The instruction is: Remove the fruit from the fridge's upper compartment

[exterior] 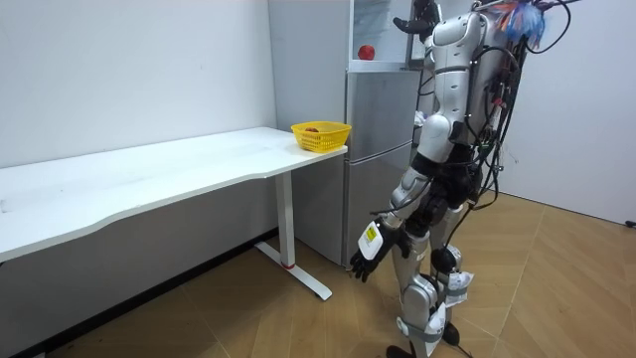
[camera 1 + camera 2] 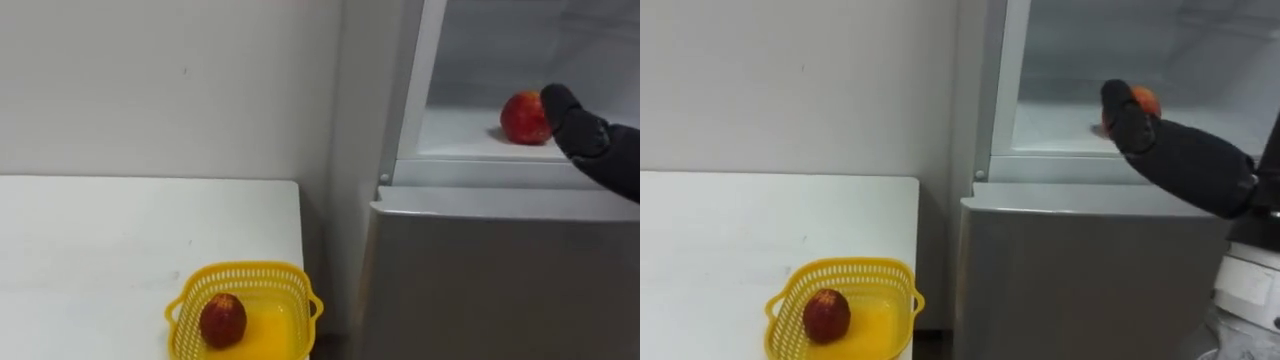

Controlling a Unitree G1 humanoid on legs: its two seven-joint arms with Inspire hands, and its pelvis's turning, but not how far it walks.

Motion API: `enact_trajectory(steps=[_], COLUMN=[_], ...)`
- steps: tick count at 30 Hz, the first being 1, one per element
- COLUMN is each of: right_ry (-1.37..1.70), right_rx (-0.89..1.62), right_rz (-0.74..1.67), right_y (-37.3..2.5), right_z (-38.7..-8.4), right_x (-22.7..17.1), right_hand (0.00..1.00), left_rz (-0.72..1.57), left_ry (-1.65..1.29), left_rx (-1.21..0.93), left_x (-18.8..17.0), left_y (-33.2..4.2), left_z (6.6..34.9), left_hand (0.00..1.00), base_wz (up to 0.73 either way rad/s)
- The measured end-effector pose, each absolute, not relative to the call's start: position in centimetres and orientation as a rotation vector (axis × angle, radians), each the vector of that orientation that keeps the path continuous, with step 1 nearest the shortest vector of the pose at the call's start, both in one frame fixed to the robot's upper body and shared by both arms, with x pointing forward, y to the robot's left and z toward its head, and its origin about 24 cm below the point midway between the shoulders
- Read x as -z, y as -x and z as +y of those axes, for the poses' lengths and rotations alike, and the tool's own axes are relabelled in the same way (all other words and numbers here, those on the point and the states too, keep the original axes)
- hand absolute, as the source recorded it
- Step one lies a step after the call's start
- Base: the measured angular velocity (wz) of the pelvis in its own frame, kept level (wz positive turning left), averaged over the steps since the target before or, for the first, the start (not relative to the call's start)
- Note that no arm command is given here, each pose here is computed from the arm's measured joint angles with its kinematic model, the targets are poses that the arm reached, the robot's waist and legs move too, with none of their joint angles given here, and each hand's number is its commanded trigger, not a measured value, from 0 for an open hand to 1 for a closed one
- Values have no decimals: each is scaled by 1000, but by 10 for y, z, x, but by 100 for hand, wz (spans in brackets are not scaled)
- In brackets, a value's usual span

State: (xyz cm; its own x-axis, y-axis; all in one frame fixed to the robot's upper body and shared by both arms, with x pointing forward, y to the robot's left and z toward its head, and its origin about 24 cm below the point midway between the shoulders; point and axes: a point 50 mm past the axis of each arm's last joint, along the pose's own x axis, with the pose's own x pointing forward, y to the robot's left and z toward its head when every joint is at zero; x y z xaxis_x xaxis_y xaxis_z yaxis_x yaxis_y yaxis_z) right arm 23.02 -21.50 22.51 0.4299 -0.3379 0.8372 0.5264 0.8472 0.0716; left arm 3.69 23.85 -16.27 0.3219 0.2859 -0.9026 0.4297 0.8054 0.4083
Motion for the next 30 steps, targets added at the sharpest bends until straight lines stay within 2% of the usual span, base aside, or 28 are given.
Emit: enact_trajectory(steps=[3, 10, 15, 20, 30], right_ry=[220, 280, 187, 73, 76], right_rx=[563, 644, 647, 665, 657], right_rz=[-968, -830, -754, -628, -471], right_y=[-233, -248, -258, -282, -307], right_z=[-219, -249, -259, -286, -315], right_x=[-222, -206, -199, -197, -201], right_hand=[0, 0, 0, 0, 0], left_rz=[1269, 1291, 1302, 1301, 1319], left_ry=[-672, -646, -641, -627, -629], left_rx=[104, 77, 72, 42, 8], left_x=[163, 162, 162, 159, 155], left_y=[-35, -30, -26, -28, -26], left_z=[239, 243, 244, 252, 261], left_hand=[0, 0, 0, 0, 0], base_wz=[0, 2, 0, 2, 2])
